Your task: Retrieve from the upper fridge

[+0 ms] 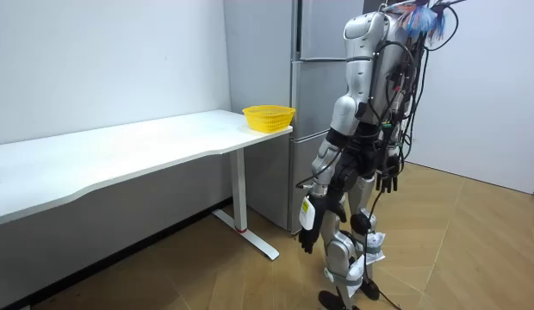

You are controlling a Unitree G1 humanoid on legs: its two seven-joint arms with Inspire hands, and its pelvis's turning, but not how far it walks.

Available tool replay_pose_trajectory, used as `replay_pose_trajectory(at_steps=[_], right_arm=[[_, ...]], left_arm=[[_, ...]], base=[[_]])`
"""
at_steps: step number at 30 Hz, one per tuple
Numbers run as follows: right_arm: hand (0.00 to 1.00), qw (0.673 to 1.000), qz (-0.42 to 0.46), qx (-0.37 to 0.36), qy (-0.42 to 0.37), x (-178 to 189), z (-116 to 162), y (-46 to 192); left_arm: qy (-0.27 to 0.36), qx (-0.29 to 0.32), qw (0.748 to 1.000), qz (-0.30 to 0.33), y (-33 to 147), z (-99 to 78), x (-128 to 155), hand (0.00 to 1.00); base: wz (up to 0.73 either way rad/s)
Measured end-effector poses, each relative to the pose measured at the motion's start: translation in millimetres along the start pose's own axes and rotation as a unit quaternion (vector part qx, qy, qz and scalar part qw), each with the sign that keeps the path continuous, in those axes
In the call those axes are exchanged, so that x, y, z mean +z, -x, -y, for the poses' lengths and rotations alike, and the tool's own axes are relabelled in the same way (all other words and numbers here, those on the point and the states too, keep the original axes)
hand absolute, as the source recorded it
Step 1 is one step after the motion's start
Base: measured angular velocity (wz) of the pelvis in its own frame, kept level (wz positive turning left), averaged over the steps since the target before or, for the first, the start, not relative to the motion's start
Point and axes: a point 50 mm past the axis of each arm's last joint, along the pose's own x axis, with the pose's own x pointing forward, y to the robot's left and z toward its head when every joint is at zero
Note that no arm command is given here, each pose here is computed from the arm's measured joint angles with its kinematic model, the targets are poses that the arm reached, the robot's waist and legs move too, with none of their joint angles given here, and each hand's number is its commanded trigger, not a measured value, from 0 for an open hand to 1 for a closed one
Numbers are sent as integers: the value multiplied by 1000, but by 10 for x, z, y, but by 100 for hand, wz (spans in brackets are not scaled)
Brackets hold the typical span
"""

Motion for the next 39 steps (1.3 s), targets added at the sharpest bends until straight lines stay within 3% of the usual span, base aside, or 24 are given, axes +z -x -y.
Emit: replay_pose_trajectory(at_steps=[25, 33, 39], right_arm=[[0, 1000, -14, 2, 16, -78, -25, -7], [0, 1000, -15, 2, 15, -78, -28, -8], [0, 1000, -12, -5, 6, -68, -20, -7]], left_arm=[[8, 4, 1000, 0, 1, -21, 22, 0], [37, -4, 999, -3, -1, 3, -5, 0], [103, 12, 995, 13, -2, -9, 36, 0]], base=[[0], [-3], [0]])
